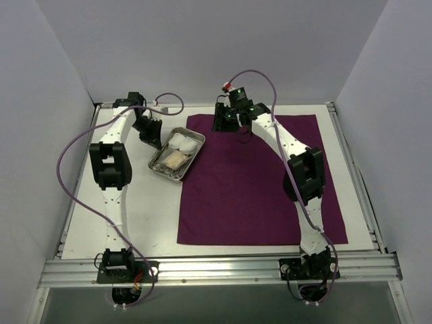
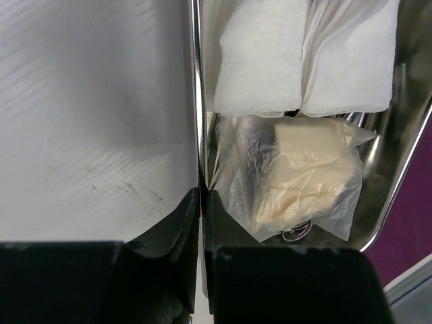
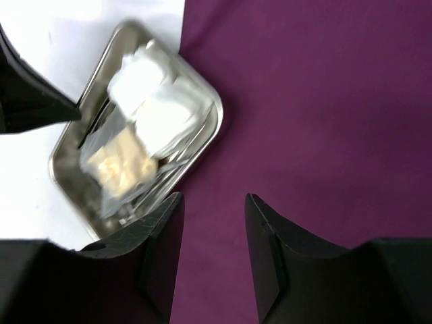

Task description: Prepare the surgical pack

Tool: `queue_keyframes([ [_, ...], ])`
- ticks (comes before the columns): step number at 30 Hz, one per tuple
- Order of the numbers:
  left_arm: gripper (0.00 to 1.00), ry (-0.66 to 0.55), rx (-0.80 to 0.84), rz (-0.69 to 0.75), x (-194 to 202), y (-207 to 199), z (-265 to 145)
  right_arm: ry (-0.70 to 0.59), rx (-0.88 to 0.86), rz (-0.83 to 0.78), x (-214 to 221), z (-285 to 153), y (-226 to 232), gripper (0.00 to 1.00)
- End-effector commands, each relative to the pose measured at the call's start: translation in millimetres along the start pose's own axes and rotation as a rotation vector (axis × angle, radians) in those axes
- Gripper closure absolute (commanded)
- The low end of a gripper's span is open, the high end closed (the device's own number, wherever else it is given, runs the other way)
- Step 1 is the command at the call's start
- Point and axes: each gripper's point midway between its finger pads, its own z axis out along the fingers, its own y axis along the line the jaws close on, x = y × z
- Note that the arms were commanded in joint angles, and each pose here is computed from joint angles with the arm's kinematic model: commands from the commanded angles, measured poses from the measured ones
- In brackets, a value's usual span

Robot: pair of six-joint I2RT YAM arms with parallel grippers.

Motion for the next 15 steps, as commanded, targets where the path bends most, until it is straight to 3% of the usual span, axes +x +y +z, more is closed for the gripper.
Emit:
queue_keyframes([
  [1,0.98,-0.038,0.022,0.173,-16.3,-9.9,-10.5,-0.003,0.023,-0.218,-7.8,16.0,-17.3,0.62],
  [9,0.98,-0.057,0.14,0.341,-23.0,-38.5,-14.3,-0.063,-0.116,-0.246,-25.3,53.7,-5.6,0.56],
  [10,0.98,-0.037,0.163,0.363,-18.5,-44.1,-12.5,-0.07,-0.12,-0.235,-24.8,58.3,-5.2,0.5],
  [15,0.98,-0.006,0.191,0.394,-17.4,-59.8,1.6,-0.089,-0.19,-0.175,-23.7,77.3,1.5,0.51],
])
